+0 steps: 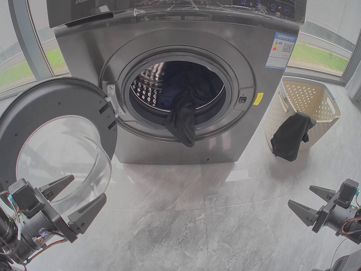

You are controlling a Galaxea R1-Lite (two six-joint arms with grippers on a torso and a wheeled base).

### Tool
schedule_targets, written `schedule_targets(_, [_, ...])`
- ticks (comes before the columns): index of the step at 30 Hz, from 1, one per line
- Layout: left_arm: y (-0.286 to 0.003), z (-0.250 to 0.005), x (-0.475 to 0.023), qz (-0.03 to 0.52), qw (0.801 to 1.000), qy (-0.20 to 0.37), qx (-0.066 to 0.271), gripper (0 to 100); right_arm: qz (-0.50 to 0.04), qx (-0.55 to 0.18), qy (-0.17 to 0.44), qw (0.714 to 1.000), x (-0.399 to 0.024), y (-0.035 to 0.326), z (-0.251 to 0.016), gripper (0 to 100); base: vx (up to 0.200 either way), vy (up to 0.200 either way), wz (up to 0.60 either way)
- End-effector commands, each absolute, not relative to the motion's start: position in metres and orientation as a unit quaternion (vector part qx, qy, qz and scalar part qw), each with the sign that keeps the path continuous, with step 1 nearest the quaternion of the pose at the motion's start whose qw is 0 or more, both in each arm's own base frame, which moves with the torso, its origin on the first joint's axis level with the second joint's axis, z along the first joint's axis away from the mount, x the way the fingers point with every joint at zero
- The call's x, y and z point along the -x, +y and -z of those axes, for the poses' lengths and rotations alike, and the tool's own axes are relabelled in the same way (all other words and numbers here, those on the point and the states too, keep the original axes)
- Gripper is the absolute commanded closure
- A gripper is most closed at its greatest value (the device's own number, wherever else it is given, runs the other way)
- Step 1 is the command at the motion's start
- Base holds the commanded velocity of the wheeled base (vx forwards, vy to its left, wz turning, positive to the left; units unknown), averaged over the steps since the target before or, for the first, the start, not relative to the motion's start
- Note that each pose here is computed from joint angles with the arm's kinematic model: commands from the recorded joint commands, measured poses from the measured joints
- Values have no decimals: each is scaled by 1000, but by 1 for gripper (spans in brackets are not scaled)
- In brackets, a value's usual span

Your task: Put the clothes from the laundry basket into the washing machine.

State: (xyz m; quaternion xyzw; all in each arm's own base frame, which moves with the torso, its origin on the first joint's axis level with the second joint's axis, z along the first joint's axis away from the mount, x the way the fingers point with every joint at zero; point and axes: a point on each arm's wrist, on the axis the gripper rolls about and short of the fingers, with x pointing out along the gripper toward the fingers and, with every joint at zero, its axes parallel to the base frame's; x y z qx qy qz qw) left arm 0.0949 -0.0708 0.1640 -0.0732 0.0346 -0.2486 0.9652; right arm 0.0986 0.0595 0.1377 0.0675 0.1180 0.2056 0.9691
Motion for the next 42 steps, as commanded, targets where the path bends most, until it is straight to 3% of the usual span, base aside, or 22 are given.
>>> schedule_targets(1, [-76, -161, -101, 251, 964, 48, 68, 0, -204, -62, 135, 968, -105, 64, -135, 0, 200, 0, 0])
schedule_targets(7, [-78, -161, -103, 253, 964, 47, 70, 0, -202, -59, 143, 967, -108, 66, -133, 0, 200, 0, 0])
schedule_targets(13, [-78, -158, -105, 251, 964, 52, 65, 0, -205, -57, 150, 966, -110, 67, -132, 0, 0, 0, 0])
schedule_targets(25, [-97, -144, -128, 247, 964, 77, 54, 0, -206, -54, 161, 964, -119, 73, -132, 0, 0, -200, 0])
schedule_targets(31, [-100, -135, -133, 241, 965, 84, 54, 0, -205, -53, 169, 963, -122, 75, -130, 0, 0, 0, 0])
schedule_targets(42, [-102, -130, -151, 220, 970, 88, 55, 0, -231, -54, 164, 957, -131, 87, -127, 0, 200, 0, 0])
